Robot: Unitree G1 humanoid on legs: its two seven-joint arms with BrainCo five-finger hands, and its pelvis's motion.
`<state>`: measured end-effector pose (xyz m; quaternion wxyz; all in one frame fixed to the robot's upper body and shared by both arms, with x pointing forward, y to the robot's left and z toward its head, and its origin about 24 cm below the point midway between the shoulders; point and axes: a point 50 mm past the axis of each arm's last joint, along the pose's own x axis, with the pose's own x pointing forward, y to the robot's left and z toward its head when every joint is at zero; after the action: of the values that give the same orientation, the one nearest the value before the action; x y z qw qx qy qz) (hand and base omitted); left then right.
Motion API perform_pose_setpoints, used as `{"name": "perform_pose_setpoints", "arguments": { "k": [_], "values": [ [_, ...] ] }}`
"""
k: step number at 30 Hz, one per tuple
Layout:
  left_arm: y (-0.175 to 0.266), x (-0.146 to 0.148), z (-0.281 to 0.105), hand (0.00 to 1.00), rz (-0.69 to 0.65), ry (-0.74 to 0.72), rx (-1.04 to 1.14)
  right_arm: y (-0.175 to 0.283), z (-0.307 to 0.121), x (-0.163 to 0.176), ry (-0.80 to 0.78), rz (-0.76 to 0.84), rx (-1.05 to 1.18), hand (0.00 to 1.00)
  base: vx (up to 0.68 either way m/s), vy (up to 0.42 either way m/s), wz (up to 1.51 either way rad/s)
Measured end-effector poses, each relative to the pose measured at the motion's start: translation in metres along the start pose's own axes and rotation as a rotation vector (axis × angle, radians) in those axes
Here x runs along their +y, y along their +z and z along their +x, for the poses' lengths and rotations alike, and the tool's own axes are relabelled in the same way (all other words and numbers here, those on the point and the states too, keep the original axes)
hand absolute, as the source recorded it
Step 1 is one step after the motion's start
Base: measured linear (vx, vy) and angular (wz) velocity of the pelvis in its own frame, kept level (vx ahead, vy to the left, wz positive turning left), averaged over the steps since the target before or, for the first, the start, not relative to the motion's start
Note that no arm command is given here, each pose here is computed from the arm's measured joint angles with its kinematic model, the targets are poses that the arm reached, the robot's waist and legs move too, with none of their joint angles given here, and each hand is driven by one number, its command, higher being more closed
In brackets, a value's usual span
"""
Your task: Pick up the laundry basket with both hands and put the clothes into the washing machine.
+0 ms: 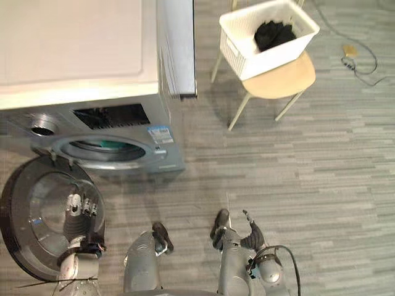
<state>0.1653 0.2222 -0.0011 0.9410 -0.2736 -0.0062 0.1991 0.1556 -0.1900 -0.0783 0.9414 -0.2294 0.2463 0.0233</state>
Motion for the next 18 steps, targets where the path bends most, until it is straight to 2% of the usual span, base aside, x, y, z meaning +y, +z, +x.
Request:
{"name": "perform_pose_setpoints", "arguments": {
  "k": [5,9,14,18],
  "values": [
    [-0.028,-0.003,-0.004,0.00,0.011,-0.051,0.120,-0.021,-0.002,0.014,0.016,0.005,0.109,0.00,0.07,-0.058,0.13],
    [-0.053,0.008,-0.005,0.00,0.123,-0.001,0.229,-0.034,0.005,0.012,-0.012,0.065,0.201,0.00,0.11,-0.073,0.05],
    [-0.063,0.020,-0.009,0.00,0.267,0.074,0.275,-0.019,0.020,-0.005,-0.102,0.091,0.165,0.00,0.11,-0.162,-0.28],
    [-0.069,0.022,-0.010,0.00,0.366,0.098,0.302,-0.019,0.025,-0.018,-0.191,0.210,0.173,0.00,0.12,-0.208,-0.61]
  ]
}}
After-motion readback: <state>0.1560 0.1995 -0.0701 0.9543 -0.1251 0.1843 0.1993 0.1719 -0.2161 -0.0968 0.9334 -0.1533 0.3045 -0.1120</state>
